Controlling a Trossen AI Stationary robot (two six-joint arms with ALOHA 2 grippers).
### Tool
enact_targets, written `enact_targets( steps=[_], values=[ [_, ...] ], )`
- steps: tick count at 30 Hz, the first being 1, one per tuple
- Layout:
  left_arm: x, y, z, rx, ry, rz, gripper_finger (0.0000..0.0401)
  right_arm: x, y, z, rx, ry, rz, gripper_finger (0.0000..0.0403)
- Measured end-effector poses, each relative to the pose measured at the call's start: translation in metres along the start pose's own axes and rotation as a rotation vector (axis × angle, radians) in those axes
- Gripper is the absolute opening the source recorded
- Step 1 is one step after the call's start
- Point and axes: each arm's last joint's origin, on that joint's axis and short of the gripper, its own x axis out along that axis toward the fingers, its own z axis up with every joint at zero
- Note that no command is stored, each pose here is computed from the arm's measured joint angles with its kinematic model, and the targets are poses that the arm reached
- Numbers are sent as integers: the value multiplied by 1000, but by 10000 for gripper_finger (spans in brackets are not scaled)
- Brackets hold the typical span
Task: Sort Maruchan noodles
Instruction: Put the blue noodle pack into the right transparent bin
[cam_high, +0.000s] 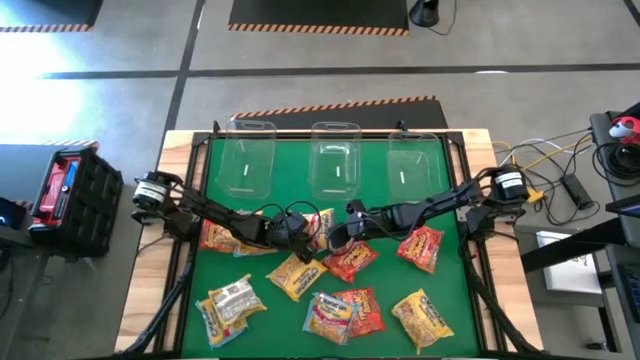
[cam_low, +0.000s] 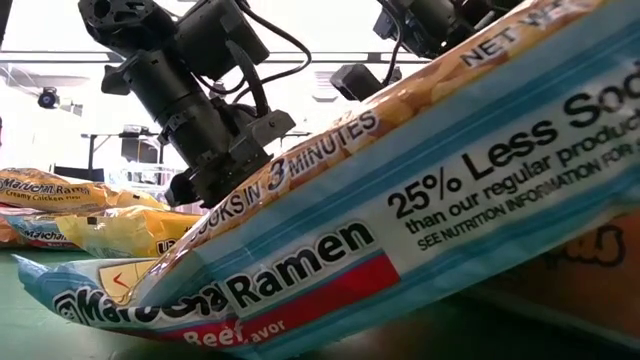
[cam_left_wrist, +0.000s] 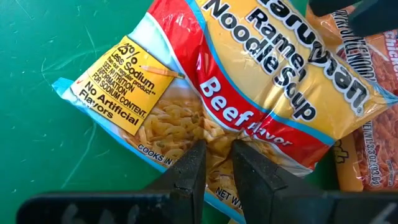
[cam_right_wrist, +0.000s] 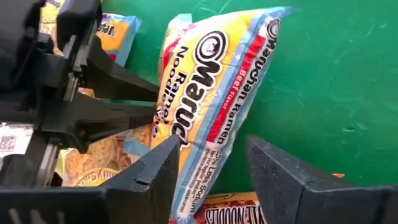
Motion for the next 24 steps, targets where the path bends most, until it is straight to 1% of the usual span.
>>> enact_targets(
  steps=[3, 6, 9, 15, 19, 24],
  values=[
    [0, 0, 0, 0, 1, 1, 59, 5, -4, 1, 3, 11, -21, 200],
    [0, 0, 0, 0, 1, 1, 59, 6, -6, 5, 21, 16, -14, 219],
    [0, 0, 0, 1, 2, 1, 59, 7, -6, 7, -14, 8, -13, 230],
    [0, 0, 0, 4, 2, 2, 59, 7, 2, 12, -62, -25, 76, 233],
    [0, 1, 0, 4, 3, 2, 59, 10, -1, 13, -80, -30, 60, 233],
    [0, 1, -1, 8, 3, 2, 59, 21, -11, 11, -63, -23, 26, 233]
  ],
)
